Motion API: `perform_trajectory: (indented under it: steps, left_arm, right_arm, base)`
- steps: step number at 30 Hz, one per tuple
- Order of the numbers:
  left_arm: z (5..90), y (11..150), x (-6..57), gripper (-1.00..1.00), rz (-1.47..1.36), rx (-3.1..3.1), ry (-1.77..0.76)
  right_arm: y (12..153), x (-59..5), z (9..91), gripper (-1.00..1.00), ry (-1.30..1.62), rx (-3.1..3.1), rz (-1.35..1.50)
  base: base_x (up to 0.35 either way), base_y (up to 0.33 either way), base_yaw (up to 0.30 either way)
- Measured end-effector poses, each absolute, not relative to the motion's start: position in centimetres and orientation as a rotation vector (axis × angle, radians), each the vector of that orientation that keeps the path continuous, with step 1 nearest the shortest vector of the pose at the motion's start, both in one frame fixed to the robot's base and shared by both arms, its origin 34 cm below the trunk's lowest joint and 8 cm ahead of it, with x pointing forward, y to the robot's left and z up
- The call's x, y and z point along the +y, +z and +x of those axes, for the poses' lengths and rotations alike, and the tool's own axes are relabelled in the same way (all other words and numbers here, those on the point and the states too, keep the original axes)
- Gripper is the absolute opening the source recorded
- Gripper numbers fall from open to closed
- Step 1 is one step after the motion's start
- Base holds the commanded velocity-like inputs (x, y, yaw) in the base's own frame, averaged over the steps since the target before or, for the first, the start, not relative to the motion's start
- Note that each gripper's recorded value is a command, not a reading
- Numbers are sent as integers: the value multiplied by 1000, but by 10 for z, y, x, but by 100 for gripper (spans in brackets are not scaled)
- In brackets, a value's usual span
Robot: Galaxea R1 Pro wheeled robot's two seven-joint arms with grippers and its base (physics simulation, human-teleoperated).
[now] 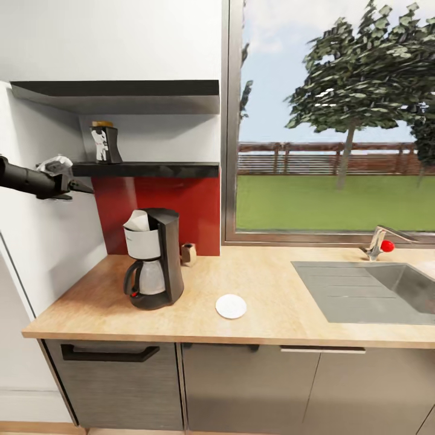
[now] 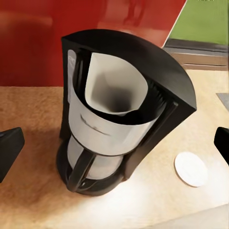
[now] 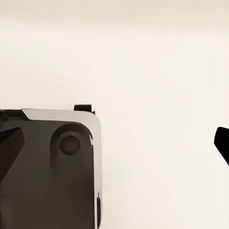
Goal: Set up a coffee station on the kitchen countertop: keep the coffee maker on the countertop, move the bottle of coffee from the kitchen shelf to the counter next to the coffee maker, place a paper coffee filter on top of the coffee maker, put the saucer next to the coffee maker with the coffee cup on the saucer, and place the electric kettle next to the coffee maker.
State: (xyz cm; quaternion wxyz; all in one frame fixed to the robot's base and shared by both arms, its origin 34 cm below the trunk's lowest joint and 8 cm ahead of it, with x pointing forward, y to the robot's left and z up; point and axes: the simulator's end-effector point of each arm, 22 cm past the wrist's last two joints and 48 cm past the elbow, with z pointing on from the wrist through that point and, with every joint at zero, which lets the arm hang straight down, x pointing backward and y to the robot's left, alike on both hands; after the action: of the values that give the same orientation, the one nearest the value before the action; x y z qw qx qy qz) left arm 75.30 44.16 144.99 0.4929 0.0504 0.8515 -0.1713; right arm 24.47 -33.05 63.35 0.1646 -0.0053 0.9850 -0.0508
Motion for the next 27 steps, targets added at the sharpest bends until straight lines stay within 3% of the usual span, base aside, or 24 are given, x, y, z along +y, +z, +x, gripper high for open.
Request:
perform_trajectory:
  steps: [11, 21, 27]
  left_arm:
    - [740, 1535, 417, 100, 240, 1880, -358]
    - [716, 1654, 457, 100, 68, 1652, -258]
    - [726, 1686, 432, 100, 33, 1614, -151]
  right_arm:
    - [634, -329, 245, 100, -142, 2806, -13]
    - [633, -329, 244, 100, -141, 2807, -11]
    - [633, -329, 244, 100, -142, 2809, -10]
  base:
    - [-1, 0, 0]
    - [0, 0, 0]
    - [0, 0, 0]
